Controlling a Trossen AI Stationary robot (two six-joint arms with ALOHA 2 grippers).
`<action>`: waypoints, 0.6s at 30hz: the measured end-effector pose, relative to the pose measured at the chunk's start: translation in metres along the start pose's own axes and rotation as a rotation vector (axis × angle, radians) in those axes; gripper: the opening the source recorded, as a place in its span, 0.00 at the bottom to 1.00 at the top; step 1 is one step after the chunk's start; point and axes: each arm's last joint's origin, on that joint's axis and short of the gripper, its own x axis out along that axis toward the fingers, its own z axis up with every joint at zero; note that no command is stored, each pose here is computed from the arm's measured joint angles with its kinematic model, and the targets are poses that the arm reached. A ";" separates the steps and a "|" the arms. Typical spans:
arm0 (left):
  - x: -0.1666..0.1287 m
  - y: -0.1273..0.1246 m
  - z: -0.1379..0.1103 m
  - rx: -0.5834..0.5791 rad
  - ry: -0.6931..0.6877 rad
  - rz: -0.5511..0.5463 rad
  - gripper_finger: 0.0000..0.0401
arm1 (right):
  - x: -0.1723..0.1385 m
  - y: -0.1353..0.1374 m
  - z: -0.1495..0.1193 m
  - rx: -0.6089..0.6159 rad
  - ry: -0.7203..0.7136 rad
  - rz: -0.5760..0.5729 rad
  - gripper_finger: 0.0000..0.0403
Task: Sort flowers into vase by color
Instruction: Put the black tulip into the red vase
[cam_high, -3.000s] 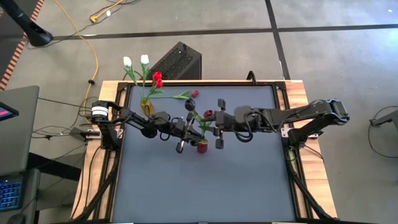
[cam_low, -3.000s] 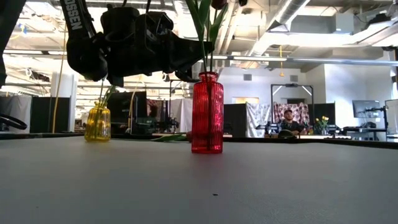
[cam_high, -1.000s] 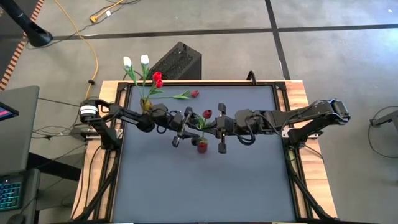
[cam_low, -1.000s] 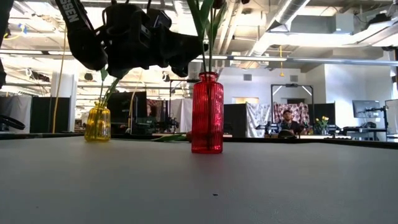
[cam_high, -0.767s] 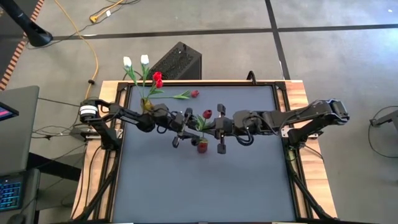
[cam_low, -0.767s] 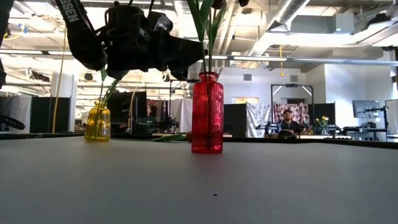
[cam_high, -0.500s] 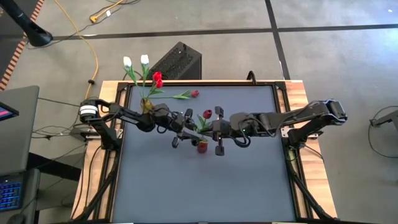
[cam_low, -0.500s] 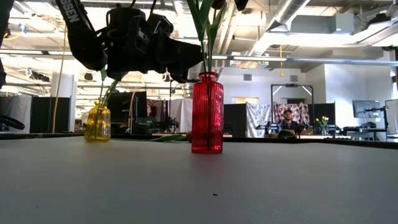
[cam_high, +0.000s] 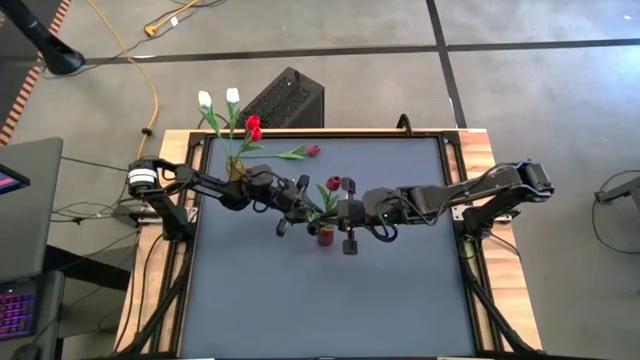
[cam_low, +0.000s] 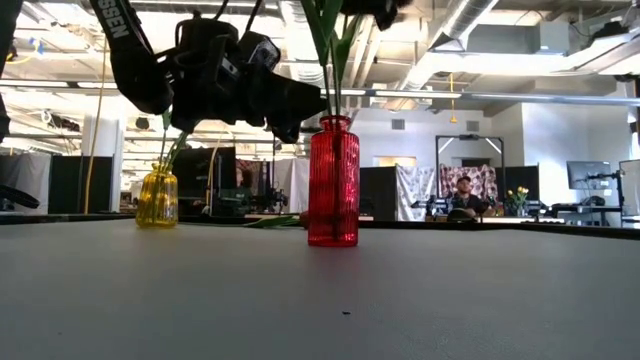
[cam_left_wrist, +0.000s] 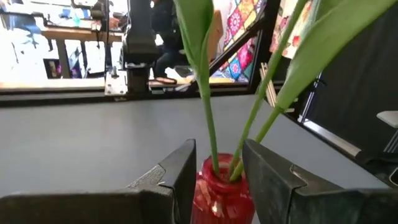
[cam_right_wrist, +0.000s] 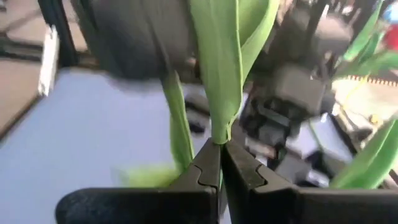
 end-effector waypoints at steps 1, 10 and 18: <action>0.000 0.000 -0.001 -0.003 0.005 0.000 0.30 | 0.000 0.000 -0.005 0.000 0.014 -0.002 0.08; 0.000 0.002 -0.003 -0.017 0.026 0.052 0.30 | 0.004 0.000 -0.021 0.030 -0.004 -0.028 0.09; 0.000 0.003 -0.008 -0.045 0.065 0.112 0.30 | 0.006 -0.003 -0.029 0.028 -0.003 -0.039 0.11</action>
